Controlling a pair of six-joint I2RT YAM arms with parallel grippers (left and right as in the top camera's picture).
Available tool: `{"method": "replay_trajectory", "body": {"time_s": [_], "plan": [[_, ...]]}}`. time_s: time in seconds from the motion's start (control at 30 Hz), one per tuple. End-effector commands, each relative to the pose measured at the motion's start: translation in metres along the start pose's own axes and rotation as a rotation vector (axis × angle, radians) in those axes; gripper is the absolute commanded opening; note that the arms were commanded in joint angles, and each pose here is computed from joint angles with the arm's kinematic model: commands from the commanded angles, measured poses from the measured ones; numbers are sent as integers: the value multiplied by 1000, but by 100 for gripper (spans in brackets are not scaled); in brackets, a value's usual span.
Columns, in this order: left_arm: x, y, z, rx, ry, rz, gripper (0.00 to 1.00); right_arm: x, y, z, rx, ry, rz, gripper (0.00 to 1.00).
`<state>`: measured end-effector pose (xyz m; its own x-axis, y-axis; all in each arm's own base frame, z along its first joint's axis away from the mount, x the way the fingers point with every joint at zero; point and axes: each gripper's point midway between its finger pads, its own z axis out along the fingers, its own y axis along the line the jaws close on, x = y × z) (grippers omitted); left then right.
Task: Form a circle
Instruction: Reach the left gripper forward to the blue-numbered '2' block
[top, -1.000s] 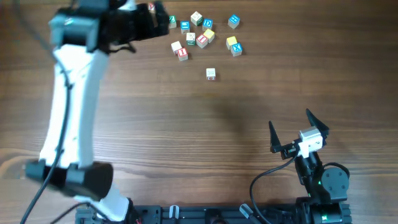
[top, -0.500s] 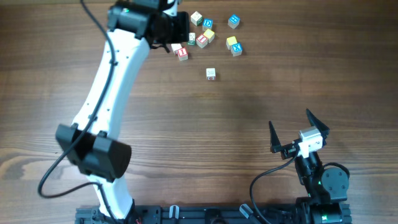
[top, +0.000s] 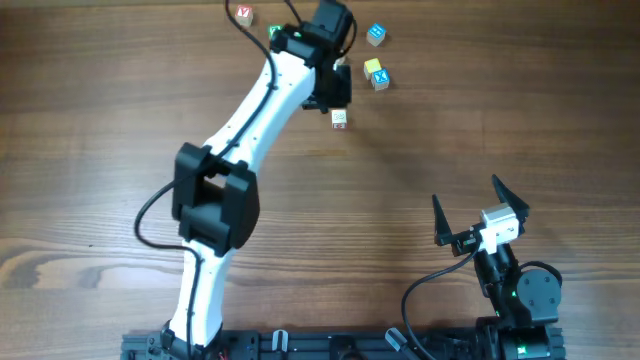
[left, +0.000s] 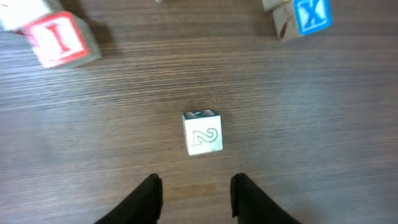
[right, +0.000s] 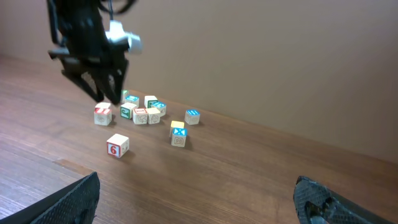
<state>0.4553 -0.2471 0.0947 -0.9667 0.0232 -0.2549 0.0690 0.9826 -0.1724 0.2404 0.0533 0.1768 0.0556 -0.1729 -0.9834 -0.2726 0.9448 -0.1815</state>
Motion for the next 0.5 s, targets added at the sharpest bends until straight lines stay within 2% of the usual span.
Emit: {"method": "replay_trajectory", "body": {"time_s": [0.0,0.33,0.47], "plan": [[5,-4,31,-25,24,11,48,-1,0,0,0,-7,-4,100],[11,-4,69,-42,50,21,56,-1,0,0,0,-7,-4,100],[9,-5,73,-38,42,23,55,-1,0,0,0,-7,-4,100]]}}
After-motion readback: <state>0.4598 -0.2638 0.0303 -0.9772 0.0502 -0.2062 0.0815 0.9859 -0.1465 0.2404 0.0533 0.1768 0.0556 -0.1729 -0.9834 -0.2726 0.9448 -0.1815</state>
